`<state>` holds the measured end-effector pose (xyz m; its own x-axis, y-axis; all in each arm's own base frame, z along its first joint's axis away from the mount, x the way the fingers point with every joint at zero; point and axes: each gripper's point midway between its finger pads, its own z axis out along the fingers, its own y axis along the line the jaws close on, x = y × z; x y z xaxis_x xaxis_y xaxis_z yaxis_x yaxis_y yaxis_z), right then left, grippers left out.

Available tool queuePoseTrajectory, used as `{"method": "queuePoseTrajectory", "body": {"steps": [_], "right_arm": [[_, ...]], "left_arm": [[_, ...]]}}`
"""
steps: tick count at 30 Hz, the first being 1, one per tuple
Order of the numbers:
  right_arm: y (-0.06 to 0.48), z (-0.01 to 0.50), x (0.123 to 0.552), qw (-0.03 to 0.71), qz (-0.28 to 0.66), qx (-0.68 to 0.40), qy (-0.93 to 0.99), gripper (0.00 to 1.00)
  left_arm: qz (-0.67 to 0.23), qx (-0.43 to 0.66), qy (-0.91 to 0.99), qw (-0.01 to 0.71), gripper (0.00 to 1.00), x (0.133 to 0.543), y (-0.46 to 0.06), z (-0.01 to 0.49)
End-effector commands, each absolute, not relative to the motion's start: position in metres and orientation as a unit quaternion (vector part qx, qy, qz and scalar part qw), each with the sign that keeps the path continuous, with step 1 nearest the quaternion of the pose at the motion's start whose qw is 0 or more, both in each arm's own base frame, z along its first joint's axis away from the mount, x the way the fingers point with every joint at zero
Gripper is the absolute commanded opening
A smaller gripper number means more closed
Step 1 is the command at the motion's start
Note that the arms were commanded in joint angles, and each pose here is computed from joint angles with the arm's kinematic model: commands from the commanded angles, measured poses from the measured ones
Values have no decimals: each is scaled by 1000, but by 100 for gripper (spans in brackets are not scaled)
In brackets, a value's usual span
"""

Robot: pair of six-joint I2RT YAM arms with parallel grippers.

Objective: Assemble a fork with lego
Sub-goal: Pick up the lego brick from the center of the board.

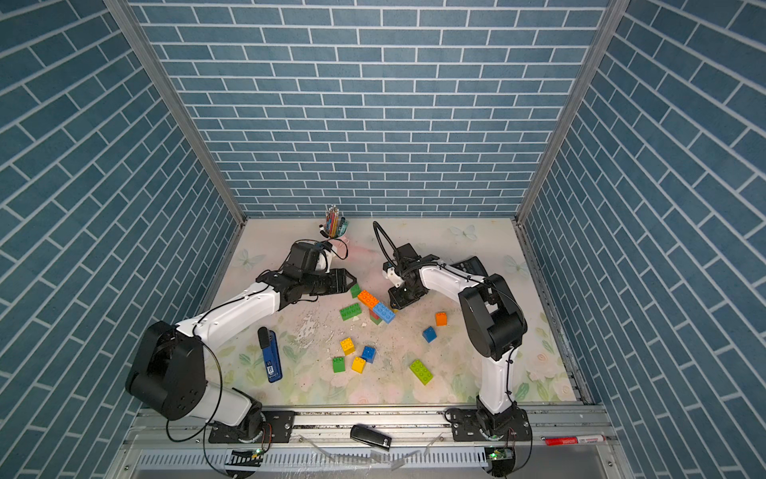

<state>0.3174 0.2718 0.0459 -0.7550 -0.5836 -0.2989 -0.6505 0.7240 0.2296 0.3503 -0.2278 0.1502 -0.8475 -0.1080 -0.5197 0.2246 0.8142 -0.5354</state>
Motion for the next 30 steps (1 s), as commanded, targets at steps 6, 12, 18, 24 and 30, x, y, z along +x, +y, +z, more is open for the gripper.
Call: {"method": "queuePoseTrajectory", "body": {"steps": [6, 12, 18, 24, 30], "right_arm": [[250, 69, 325, 137, 98, -323, 931, 20], [230, 57, 321, 111, 51, -307, 944, 11], [219, 40, 316, 84, 24, -300, 950, 0], [213, 47, 320, 95, 2, -298, 950, 0], [206, 22, 308, 59, -6, -298, 953, 0]], "left_arm": [[-321, 32, 905, 278, 64, 350, -233, 154], [-324, 29, 904, 277, 64, 347, -232, 151], [-322, 27, 903, 281, 64, 345, -229, 153], [-322, 24, 903, 282, 64, 345, -229, 152], [-330, 19, 901, 282, 64, 344, -229, 151]]}}
